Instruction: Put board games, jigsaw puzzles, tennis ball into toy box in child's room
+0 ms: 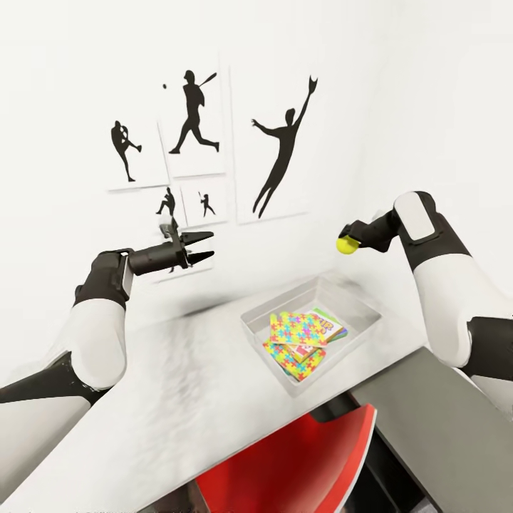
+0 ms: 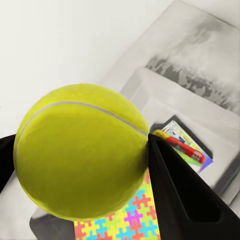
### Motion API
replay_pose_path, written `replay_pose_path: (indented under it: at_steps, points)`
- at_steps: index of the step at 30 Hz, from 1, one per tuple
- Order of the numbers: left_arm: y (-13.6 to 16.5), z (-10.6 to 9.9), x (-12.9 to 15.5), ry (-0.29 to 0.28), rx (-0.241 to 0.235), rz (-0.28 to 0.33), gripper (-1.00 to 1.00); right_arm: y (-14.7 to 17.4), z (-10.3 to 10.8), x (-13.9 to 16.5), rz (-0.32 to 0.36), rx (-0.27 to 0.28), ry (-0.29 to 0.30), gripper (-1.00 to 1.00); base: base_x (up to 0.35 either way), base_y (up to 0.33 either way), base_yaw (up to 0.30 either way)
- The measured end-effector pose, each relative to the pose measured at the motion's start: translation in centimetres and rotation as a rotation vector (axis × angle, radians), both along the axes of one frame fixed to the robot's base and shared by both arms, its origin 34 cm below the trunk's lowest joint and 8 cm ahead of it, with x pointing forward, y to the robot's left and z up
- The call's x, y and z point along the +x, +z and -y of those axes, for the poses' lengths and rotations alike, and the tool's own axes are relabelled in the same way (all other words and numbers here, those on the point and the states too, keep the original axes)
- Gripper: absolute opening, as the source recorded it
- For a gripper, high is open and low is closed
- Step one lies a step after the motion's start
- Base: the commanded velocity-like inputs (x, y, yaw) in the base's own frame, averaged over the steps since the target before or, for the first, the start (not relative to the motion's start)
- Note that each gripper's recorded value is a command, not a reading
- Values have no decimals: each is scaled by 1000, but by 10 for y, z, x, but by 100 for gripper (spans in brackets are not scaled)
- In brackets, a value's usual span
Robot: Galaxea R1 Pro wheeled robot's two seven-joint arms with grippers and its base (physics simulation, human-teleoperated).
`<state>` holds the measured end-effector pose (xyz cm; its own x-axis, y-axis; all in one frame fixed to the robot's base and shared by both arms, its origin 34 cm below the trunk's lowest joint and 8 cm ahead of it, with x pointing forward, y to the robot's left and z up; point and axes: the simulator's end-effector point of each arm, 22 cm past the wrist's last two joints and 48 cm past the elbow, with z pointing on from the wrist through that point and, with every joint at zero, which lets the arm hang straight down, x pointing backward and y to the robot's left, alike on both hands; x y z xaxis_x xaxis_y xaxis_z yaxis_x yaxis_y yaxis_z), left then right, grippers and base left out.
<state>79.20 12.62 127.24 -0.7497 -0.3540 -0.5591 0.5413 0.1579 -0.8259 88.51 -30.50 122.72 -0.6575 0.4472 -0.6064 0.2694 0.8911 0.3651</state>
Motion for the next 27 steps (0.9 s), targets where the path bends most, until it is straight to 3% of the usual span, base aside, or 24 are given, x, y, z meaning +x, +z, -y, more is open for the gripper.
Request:
replay_pose_path:
  at_steps: [27]
  points:
    - [-30, -1, 11, 2, -4, -43, 100, -34, 9, 8, -43, 4, -15, -100, 0, 0, 18]
